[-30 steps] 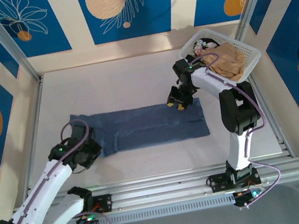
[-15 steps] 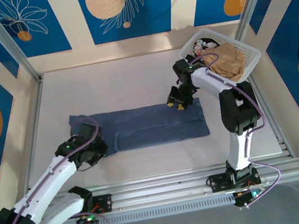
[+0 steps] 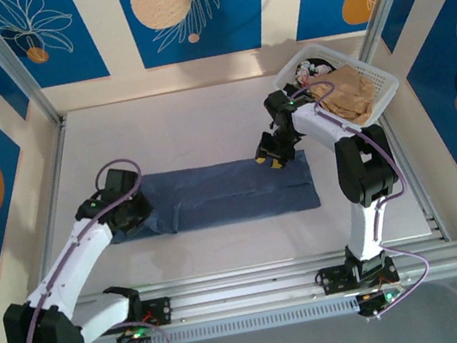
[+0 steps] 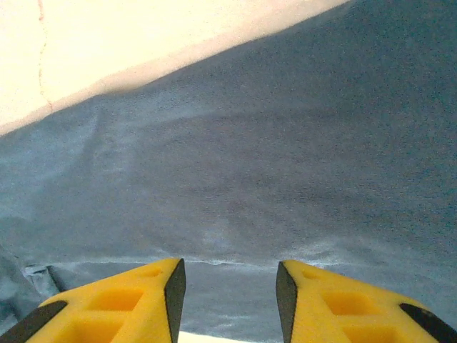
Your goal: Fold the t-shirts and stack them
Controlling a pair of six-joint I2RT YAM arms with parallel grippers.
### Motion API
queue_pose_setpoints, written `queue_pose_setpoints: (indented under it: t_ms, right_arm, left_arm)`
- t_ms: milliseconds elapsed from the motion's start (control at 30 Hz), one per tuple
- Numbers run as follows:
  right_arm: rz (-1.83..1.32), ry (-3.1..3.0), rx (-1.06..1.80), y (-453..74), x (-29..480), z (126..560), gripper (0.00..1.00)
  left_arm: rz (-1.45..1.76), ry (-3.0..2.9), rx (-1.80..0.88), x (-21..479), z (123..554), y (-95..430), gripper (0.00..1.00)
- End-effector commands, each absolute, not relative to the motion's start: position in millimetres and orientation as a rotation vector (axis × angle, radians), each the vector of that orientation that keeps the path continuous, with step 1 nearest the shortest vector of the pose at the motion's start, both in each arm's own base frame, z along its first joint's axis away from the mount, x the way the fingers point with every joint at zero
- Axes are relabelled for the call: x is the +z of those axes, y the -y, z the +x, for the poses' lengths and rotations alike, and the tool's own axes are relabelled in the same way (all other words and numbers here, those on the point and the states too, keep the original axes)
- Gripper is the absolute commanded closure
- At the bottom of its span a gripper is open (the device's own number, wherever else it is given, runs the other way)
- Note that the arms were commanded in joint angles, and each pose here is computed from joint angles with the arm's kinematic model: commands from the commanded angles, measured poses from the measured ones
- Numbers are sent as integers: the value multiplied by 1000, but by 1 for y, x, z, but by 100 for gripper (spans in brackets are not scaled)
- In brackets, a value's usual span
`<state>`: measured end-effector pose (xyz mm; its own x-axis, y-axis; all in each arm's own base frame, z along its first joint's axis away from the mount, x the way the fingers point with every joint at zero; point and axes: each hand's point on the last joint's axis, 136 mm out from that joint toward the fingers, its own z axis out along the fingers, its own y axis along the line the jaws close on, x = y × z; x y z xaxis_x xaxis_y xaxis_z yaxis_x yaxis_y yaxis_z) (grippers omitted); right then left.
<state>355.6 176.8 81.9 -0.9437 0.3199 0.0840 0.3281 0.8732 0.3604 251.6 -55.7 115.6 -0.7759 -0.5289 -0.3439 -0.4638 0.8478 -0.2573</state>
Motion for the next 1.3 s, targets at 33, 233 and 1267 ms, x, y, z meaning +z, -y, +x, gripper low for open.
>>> queue_pose_setpoints:
  t_ms: [33,233,1267]
  right_arm:
    - [-507,3005,-611,-180,92,351,58]
    - [-513,3002,-604,-178,90,349,59]
    - [-592,2976,-536,-150,71,329,58]
  left_arm:
    - [-690,-2660,-106,113,257,36,100]
    - [-665,-2706,32,95,265,18,100]
    - [-879,-2814,663,40,294,-54,71]
